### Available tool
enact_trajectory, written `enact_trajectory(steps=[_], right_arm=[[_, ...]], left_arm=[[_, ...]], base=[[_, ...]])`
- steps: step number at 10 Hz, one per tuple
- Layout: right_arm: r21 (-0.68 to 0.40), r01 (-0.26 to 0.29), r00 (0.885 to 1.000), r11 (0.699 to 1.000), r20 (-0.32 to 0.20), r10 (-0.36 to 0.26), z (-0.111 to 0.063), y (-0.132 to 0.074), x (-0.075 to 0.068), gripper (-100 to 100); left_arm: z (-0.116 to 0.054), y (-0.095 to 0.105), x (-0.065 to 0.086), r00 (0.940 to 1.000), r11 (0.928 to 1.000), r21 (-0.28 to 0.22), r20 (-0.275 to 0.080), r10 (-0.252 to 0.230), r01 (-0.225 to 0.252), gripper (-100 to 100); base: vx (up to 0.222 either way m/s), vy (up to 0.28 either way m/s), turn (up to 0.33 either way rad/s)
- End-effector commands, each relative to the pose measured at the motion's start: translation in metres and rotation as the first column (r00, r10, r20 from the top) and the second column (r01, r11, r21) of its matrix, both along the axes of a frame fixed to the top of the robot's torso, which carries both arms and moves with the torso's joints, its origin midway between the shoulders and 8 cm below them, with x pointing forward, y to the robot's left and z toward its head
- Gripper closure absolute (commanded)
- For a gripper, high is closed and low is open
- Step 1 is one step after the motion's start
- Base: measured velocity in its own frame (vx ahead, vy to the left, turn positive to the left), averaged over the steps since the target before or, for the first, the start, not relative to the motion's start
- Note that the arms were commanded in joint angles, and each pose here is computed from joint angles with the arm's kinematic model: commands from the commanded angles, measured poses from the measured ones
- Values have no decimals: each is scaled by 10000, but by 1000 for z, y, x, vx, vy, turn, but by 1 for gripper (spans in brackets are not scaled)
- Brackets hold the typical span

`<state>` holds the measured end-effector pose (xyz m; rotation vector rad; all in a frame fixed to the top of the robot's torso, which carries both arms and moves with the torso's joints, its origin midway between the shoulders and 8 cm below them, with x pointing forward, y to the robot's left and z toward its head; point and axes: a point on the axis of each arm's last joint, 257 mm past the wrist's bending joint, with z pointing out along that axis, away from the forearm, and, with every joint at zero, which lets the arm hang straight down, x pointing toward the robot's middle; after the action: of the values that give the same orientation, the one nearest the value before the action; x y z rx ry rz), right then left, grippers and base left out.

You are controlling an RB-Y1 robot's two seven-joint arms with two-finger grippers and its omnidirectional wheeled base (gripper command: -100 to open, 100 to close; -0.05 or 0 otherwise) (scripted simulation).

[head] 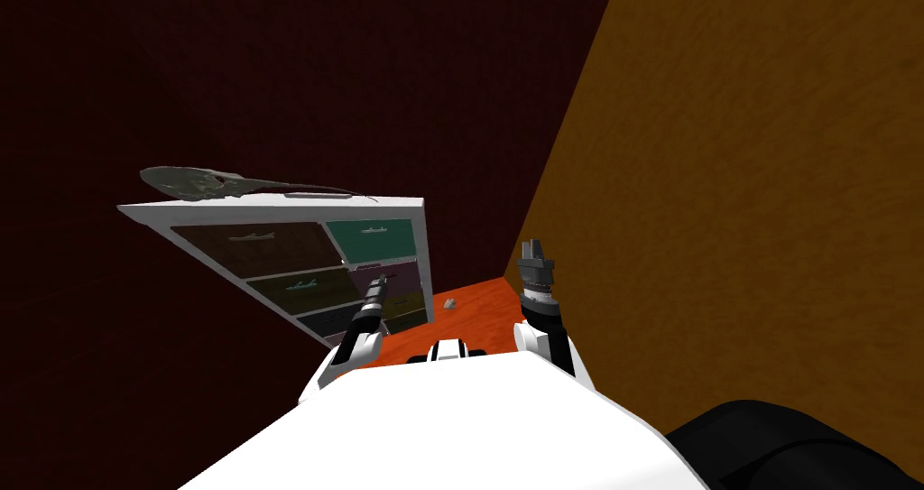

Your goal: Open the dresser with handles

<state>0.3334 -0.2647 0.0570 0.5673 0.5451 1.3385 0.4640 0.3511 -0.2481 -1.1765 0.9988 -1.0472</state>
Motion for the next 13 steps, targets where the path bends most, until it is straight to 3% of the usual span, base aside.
enact_trajectory(steps=[1,2,6,7,13], right_arm=[[0,0,10000,10000,0,0,0,0,0,0],[1,0,10000,10000,0,0,0,0,0,0],[1,0,10000,10000,0,0,0,0,0,0],[1,0,10000,10000,0,0,0,0,0,0],[-1,2,10000,10000,-2,-2,0,0,0,0]], left_arm=[[12,-5,1,9998,9999,40,141,-131,131,100],[2,-1,-2,10000,10000,4,-51,-54,54,100],[10,-7,-8,9998,9999,34,98,-162,162,100],[11,1,-8,9999,10000,-41,-116,-22,21,-100],[41,15,-7,9998,9998,-116,-116,183,-184,-100]], base=[[-188,-61,0],[-92,-27,7],[-174,-41,8],[-90,-38,-37],[-1,3,-36]])
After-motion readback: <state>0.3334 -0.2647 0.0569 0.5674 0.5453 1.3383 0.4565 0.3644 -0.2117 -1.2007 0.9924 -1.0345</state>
